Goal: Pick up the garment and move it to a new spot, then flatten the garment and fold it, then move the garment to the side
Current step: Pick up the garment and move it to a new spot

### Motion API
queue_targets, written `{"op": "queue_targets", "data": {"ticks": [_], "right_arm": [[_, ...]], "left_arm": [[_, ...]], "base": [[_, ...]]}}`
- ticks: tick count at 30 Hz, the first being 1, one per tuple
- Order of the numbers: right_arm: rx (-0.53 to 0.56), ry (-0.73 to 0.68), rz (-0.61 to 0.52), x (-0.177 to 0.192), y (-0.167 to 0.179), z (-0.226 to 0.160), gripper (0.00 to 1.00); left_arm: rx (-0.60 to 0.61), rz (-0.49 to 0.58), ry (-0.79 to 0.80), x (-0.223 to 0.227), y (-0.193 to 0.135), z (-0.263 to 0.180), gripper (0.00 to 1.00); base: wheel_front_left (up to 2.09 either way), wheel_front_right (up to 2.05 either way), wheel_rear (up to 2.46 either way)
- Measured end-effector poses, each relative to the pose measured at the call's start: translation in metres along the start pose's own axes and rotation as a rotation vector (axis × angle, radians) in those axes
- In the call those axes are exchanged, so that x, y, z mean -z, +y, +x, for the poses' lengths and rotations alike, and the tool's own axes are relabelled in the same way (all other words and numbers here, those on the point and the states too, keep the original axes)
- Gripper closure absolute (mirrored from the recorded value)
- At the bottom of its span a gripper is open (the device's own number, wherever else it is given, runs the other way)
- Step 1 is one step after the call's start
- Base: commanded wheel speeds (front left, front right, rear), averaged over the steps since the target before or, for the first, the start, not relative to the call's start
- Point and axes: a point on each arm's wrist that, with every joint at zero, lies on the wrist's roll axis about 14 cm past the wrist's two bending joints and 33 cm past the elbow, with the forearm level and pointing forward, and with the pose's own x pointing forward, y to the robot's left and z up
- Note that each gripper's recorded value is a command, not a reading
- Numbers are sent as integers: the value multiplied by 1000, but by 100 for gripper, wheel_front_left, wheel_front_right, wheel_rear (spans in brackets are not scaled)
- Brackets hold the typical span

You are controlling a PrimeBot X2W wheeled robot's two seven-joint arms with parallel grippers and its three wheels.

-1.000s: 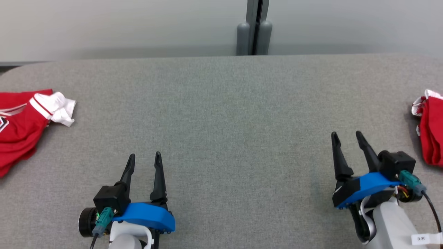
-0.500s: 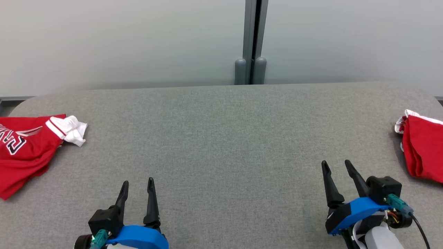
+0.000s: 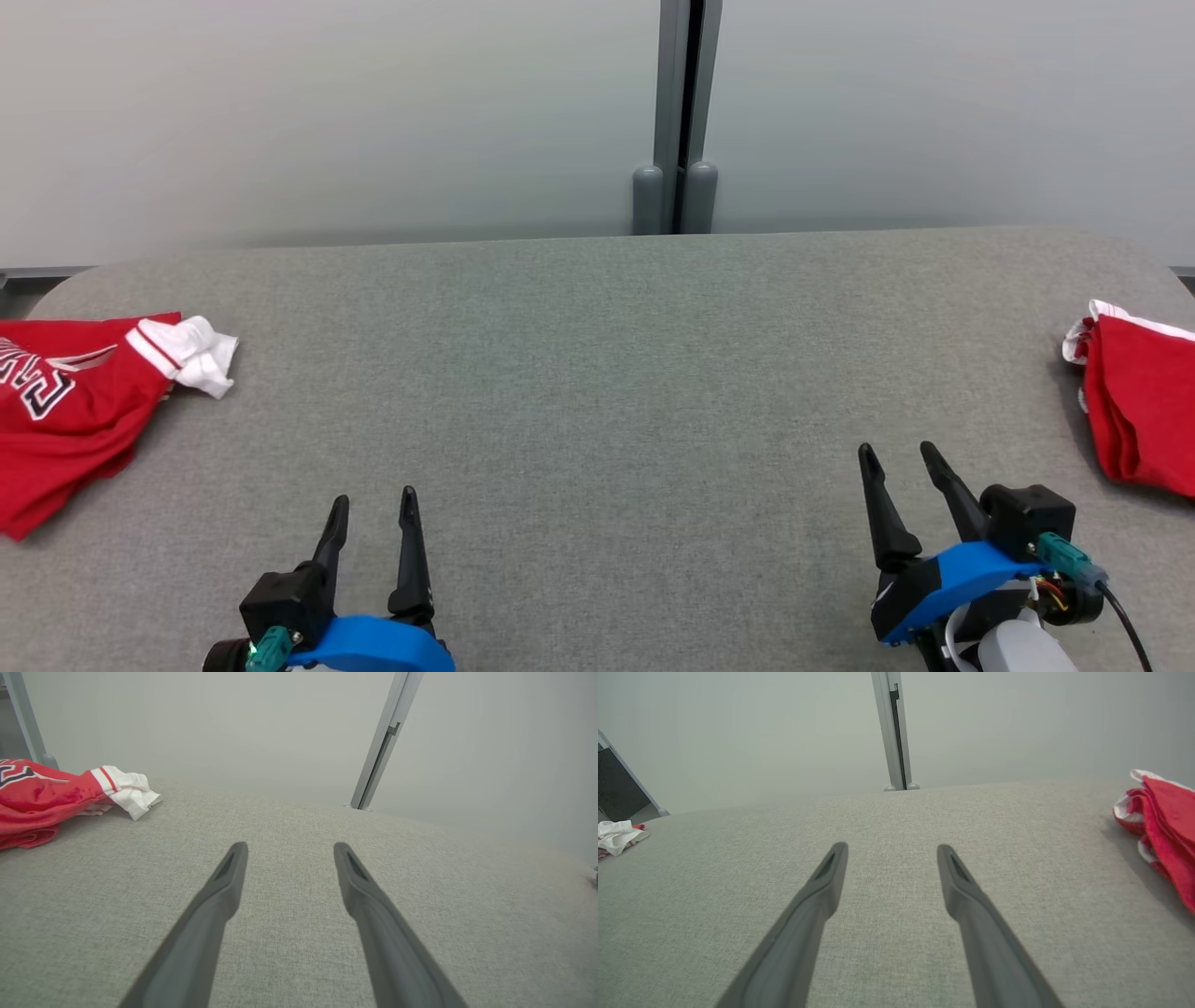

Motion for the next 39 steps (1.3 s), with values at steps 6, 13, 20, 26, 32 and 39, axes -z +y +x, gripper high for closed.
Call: {"op": "queue_targets", "data": {"ticks": [6, 13, 20, 26, 32, 39], "right_arm": [[-66, 16, -12, 5, 22, 8, 0], [-202, 37, -21, 12, 71, 27, 0], [-355, 74, -27, 25, 127, 38, 0], [-473, 106, -30, 37, 170, 42, 0], [-553, 131, -30, 47, 200, 43, 0], [-574, 148, -32, 54, 206, 43, 0]], "left_arm": [[-48, -2, -6, -1, 13, -7, 0], [-185, -8, -34, -8, 52, -29, 0], [-360, -15, -57, -12, 99, -64, 0], [-497, -23, -70, -13, 131, -96, 0], [-587, -33, -65, -9, 149, -120, 0], [-631, -49, -56, -6, 159, -125, 0]], "base": [[0, 0, 0], [0, 0, 0], [0, 0, 0], [0, 0, 0], [0, 0, 0], [0, 0, 0]]}}
